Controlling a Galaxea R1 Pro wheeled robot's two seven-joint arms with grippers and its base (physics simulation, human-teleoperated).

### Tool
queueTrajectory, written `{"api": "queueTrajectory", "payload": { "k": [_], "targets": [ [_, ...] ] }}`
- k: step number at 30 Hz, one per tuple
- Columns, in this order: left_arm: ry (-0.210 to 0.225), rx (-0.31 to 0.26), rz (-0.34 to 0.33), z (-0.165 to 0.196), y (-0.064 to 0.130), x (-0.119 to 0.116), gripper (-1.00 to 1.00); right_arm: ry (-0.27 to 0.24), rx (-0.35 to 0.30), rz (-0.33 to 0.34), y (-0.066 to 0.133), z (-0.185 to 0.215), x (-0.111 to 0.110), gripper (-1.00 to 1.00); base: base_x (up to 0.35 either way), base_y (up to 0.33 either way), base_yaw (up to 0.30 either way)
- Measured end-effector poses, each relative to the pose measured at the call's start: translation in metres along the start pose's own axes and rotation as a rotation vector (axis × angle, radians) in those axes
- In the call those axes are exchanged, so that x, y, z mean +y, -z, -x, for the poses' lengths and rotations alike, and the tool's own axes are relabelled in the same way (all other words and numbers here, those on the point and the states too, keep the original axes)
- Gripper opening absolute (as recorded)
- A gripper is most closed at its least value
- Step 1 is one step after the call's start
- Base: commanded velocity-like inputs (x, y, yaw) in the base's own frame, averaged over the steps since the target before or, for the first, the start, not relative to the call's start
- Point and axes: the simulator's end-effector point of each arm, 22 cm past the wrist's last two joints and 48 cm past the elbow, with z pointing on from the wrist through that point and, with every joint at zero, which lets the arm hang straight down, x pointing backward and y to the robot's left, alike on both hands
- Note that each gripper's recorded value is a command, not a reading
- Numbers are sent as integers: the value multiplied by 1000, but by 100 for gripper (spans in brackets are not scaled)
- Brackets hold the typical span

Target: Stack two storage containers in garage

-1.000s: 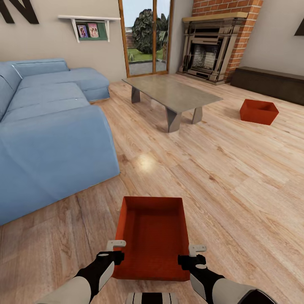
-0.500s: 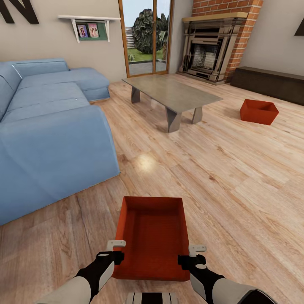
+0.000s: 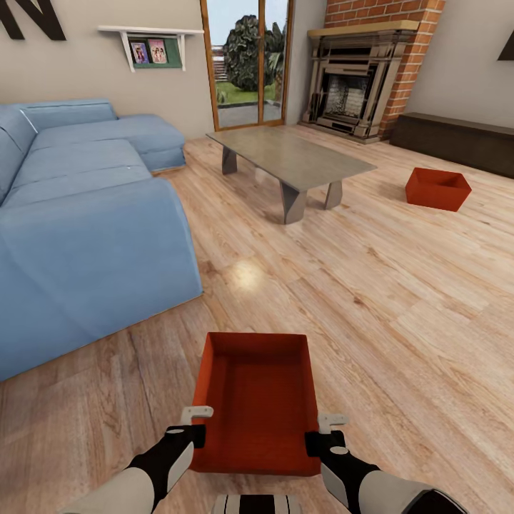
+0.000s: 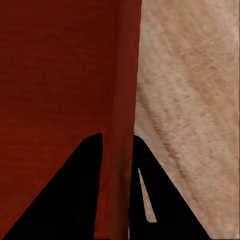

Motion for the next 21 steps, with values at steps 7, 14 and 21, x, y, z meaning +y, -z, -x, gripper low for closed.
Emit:
{"api": "queueTrajectory", "payload": {
  "k": [7,14,21],
  "targets": [
    [5,-42,-19,9,0,-4,-100,-2,-2,0,0,0,0,-100,0,0,0],
    [6,-48,-16,10,0,-5,-100,-5,-1,-1,0,0,0,-100,0,0,0],
    [6,-47,-15,10,0,-5,-100,-7,-9,-1,0,2,0,-100,0,0,0]
  ]
}}
